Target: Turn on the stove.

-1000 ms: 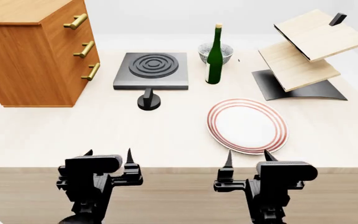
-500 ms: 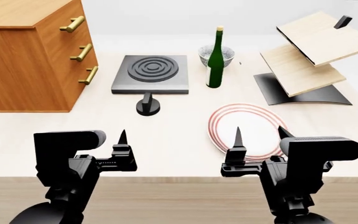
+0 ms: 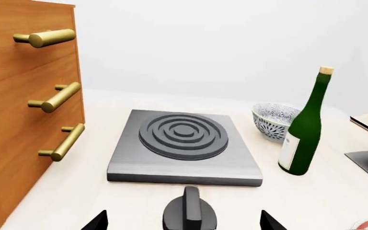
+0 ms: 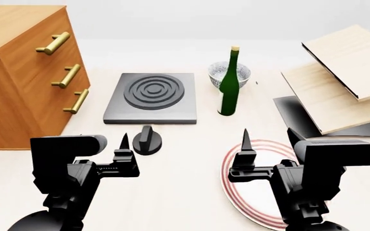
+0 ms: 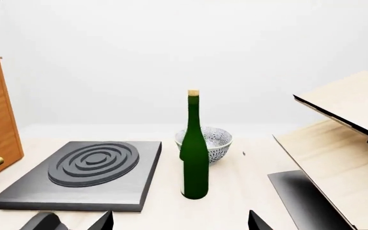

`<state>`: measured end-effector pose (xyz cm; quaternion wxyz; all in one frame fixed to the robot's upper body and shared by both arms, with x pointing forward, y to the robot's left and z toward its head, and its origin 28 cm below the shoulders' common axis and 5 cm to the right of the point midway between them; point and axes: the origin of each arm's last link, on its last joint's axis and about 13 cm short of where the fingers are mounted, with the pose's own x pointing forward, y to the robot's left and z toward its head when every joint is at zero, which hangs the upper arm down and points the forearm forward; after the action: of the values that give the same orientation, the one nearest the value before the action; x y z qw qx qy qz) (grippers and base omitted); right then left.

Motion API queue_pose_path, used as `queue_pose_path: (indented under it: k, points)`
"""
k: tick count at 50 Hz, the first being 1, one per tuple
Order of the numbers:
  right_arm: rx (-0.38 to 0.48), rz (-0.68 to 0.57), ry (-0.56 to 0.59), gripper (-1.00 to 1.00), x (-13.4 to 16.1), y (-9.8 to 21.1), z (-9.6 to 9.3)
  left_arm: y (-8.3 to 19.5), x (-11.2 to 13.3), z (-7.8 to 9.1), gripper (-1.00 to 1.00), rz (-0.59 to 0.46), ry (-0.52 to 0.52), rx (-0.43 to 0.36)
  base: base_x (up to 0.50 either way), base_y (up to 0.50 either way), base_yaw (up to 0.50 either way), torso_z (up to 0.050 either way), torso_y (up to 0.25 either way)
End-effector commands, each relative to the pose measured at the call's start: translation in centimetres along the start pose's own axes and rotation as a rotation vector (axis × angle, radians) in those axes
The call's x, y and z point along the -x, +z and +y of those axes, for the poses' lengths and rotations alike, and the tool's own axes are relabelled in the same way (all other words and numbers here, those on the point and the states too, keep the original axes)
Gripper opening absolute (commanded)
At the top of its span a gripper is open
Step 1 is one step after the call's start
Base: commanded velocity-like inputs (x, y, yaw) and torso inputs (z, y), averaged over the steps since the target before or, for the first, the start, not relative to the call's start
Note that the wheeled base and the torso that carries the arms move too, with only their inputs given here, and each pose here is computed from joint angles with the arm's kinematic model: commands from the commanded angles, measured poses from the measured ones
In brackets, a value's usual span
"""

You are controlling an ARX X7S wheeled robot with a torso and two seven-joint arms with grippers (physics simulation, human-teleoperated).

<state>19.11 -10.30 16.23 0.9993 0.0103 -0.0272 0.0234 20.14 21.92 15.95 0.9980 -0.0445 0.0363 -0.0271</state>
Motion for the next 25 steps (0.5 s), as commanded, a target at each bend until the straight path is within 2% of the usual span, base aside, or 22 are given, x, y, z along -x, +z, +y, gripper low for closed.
queue_pose_path:
  k: [1,8,14,15,16,17,20,22,25]
  points:
    - [0.000,-0.008,0.012,1.00,0.1,0.2,0.0,0.1,0.0,0.0,1.00,-0.002,0.000,0.000,0.50,0.00,0.00,0.000,0.000]
    - [0.012,0.007,-0.001,1.00,0.0,-0.1,0.0,-0.1,-0.1,0.1,1.00,0.000,0.005,0.001,0.45,0.00,0.00,0.000,0.002]
    - [0.021,0.003,-0.018,1.00,0.0,-0.3,0.0,-0.7,-0.6,0.2,1.00,0.008,0.020,-0.005,0.04,0.00,0.00,0.000,0.000]
    - [0.012,0.012,-0.016,1.00,0.4,-1.0,-0.1,0.9,-3.8,1.2,1.00,-0.114,0.154,-0.137,0.00,0.00,0.00,0.000,0.000]
    - [0.010,0.012,-0.015,1.00,0.4,-1.0,-0.1,0.5,-5.6,3.2,1.00,-0.159,0.270,-0.095,0.00,0.00,0.00,0.000,0.000]
    - [0.010,0.010,-0.016,1.00,0.4,-0.9,-0.1,-0.6,-7.0,4.5,1.00,-0.171,0.363,-0.176,0.00,0.00,0.00,0.000,0.000]
    - [0.007,0.010,-0.018,1.00,0.4,-1.0,-0.1,-6.2,-10.0,6.0,1.00,-0.171,0.352,-0.186,0.00,0.00,0.00,0.000,0.000]
    - [0.007,0.011,-0.018,1.00,0.4,-1.0,-0.1,-10.8,-10.2,6.7,1.00,0.019,0.362,-0.180,0.00,0.00,0.00,0.000,0.000]
    - [0.006,0.011,-0.019,1.00,0.4,-1.0,-0.2,-10.9,-10.2,6.7,1.00,0.022,0.363,-0.179,0.00,0.00,0.00,0.000,0.000]
